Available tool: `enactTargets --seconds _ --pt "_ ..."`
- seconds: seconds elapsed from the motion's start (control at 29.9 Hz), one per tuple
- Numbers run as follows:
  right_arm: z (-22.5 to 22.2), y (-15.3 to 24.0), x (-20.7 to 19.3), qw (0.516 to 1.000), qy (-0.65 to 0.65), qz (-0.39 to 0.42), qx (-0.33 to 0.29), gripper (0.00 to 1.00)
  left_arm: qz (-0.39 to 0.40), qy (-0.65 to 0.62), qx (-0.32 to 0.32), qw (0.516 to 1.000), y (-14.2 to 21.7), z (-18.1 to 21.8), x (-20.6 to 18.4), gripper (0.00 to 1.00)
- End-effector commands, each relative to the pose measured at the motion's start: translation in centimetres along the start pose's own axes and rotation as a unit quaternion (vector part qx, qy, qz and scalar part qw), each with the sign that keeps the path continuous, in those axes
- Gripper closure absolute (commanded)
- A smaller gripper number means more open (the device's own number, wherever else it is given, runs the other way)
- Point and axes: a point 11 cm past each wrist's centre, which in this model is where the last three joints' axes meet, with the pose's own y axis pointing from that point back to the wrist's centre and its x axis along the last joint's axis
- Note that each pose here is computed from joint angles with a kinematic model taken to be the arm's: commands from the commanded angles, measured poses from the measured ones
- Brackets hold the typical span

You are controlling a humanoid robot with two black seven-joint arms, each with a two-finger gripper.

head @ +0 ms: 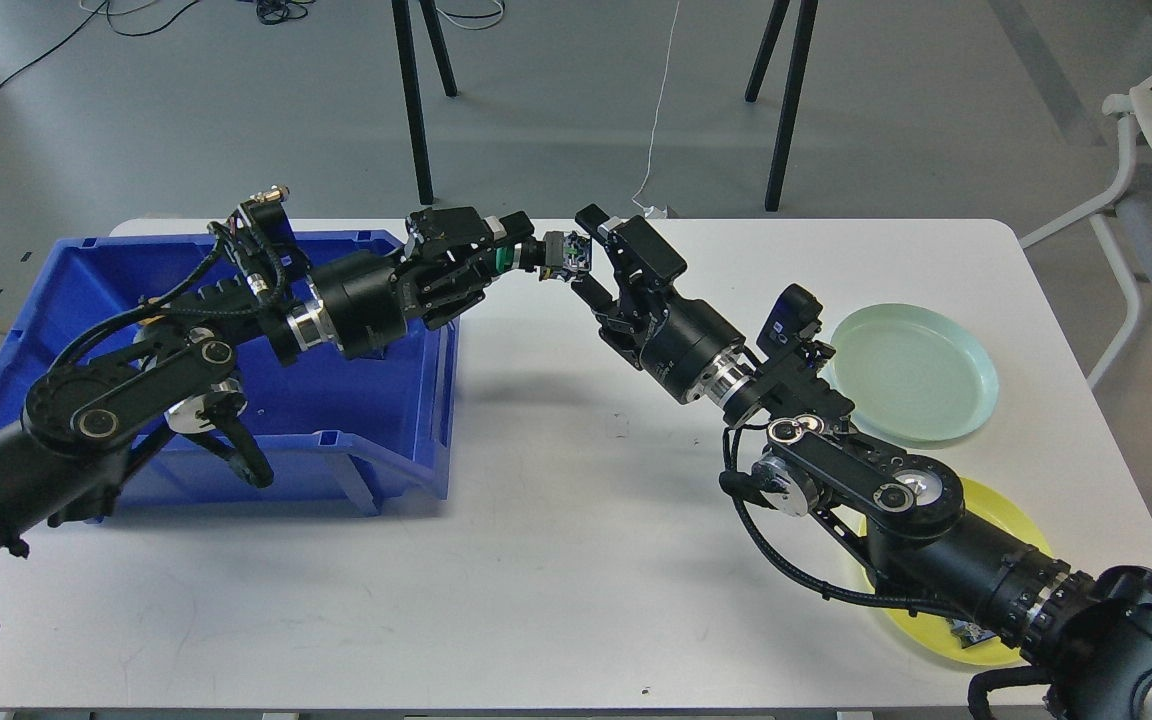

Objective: Pass button and place on color plate
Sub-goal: 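Grasp the green button with the right gripper and release the left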

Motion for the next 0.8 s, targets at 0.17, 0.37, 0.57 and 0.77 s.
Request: enactTargets --seconds 0.17,0.37,0.57,0.77 --pt "-0.1 -0.1 -0.5 1.0 -0.002 -0.009 0.002 0.03 0.002 0.001 0.002 1.0 0.1 -0.2 0.1 0.86" --pt "-0.1 0.0 -0.8 1.0 -0.005 -0.014 0.002 0.05 0.002 0.002 0.003 1.0 0.1 -0.3 0.1 0.86" --pt "0.4 0.1 -2.9 0.999 0.008 -0.051 -0.007 0.49 0.003 0.002 0.003 1.0 0.2 -0.3 0.1 0.85" --pt "1.1 0.5 -2.6 0.999 0.027 -0.024 -0.016 0.9 0.005 0.002 0.005 1.0 0.2 -0.4 0.2 0.85"
